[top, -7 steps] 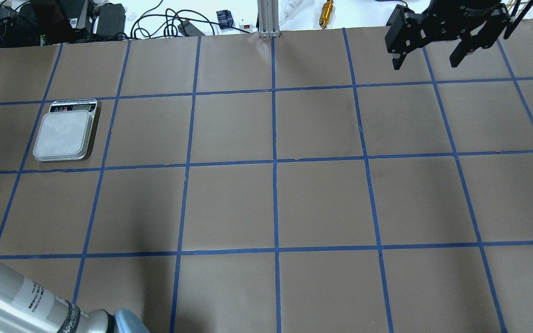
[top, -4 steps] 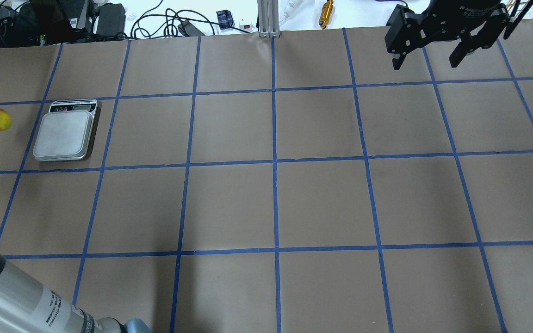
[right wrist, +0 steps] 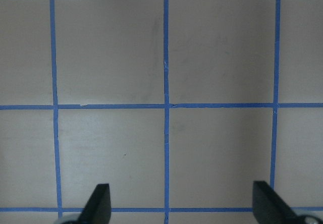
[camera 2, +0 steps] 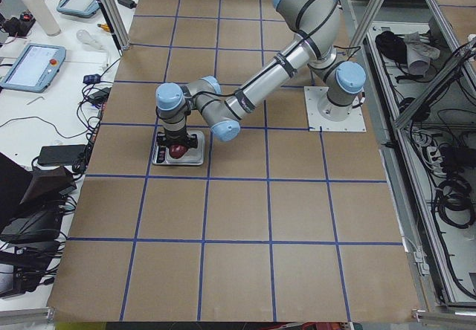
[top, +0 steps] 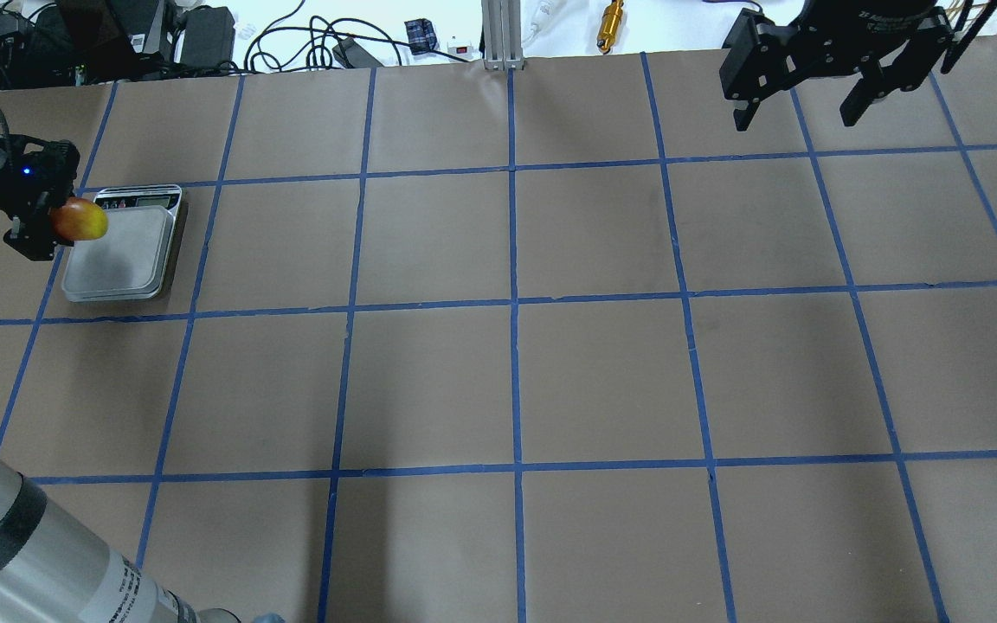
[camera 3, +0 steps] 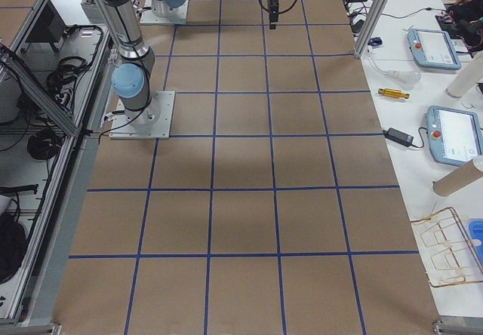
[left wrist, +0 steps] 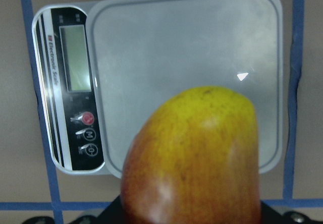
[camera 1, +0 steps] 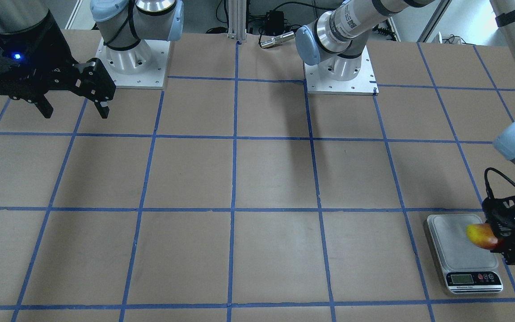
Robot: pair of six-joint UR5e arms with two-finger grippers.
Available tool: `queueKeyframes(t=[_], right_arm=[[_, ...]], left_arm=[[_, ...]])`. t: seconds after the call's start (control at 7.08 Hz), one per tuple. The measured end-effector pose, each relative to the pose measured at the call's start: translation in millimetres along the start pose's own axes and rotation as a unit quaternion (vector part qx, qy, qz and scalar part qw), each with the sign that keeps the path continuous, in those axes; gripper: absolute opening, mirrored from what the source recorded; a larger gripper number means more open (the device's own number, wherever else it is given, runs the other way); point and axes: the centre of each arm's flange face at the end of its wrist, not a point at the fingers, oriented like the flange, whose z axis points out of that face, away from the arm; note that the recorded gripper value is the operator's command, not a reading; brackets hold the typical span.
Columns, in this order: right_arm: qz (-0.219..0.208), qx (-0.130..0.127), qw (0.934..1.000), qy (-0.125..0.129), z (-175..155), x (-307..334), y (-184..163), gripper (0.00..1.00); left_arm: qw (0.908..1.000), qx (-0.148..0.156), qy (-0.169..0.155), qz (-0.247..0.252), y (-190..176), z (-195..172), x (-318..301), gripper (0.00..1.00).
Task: Weigh mango
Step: 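Lower the mango onto the scale platform and open the left gripper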
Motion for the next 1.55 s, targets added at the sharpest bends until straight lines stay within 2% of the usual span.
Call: queueKeyframes(t=[0.28, 0.42, 0.57, 1.13, 1.41, 1.55], right_arm=[[0.000, 0.000, 1.0000, 0.000, 0, 0, 0, 1.00], [0.000, 0.000, 1.0000, 0.000, 0, 0, 0, 1.00], [0.000, 0.000, 1.0000, 0.000, 0, 0, 0, 1.00], [0.000, 0.000, 1.0000, 0.000, 0, 0, 0, 1.00], [0.000, 0.000, 1.0000, 0.000, -1, 0, 0, 1.00], [0.000, 0.000, 1.0000, 0.000, 0, 0, 0, 1.00]], left_arm=[[0.9996, 0.027, -0.006, -0.004, -14, 19, 2, 0.10], [0.9995, 0.032, -0.008, -0.004, -13, 23, 3, 0.43], [0.9994, 0.031, -0.011, -0.006, -11, 25, 3, 0.99], [0.9994, 0.025, -0.020, -0.011, -6, 25, 0, 1.00], [0.9994, 0.019, -0.025, -0.012, -7, -8, 3, 1.00], [0.9994, 0.022, -0.019, -0.018, -8, -39, 11, 1.00]])
